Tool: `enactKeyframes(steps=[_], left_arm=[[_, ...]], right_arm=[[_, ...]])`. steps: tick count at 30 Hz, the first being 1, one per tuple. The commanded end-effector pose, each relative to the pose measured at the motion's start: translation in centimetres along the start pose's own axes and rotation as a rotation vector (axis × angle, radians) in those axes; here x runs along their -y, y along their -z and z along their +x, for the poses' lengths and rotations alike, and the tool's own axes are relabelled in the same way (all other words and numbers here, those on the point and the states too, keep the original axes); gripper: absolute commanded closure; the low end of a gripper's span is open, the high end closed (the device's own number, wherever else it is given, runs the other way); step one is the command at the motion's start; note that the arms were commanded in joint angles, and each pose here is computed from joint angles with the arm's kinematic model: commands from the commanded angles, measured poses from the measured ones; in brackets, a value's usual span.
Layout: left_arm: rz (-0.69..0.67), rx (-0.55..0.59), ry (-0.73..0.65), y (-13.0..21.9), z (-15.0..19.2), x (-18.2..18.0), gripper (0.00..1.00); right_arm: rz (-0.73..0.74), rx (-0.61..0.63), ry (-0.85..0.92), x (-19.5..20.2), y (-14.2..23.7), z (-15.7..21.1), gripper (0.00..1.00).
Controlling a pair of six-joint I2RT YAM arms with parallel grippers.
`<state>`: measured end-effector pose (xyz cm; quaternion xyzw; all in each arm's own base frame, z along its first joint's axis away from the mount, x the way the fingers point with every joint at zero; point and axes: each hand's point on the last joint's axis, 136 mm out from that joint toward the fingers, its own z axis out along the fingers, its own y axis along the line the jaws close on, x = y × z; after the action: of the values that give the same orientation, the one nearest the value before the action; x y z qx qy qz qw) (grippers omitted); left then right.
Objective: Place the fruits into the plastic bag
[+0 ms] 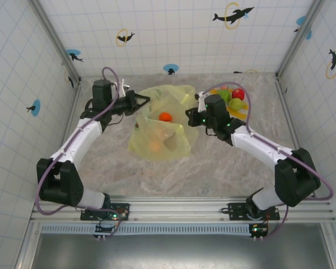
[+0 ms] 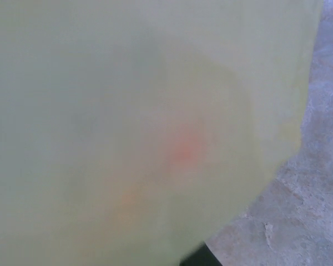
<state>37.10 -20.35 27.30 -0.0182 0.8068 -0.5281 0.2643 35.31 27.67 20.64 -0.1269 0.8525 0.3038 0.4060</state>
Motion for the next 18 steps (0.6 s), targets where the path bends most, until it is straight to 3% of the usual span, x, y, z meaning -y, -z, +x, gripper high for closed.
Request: enactKeyframes(steps=[1, 5, 13, 18], left_arm=[[0.017, 0.007, 0.041, 1.7, -0.6, 1.2, 1.0], [-0.026, 0.021, 0.064, 2.0, -0.6, -0.5, 1.0], [-0.134, 0.002, 0.099, 0.8, 0.4, -5.9, 1.0], [-0.162, 0.015, 0.084, 0.7, 0.2, -6.8, 1.0]], right_arm=[[-0.001, -0.044, 0.021, -1.3, 2.5, -1.0, 1.0], [-0.016, -0.041, 0.018, -1.6, 2.8, -2.1, 1.0], [0.027, -0.067, -0.014, 1.2, -0.5, -1.9, 1.0], [0.014, -0.089, -0.027, 2.2, -2.7, -1.9, 0.92]])
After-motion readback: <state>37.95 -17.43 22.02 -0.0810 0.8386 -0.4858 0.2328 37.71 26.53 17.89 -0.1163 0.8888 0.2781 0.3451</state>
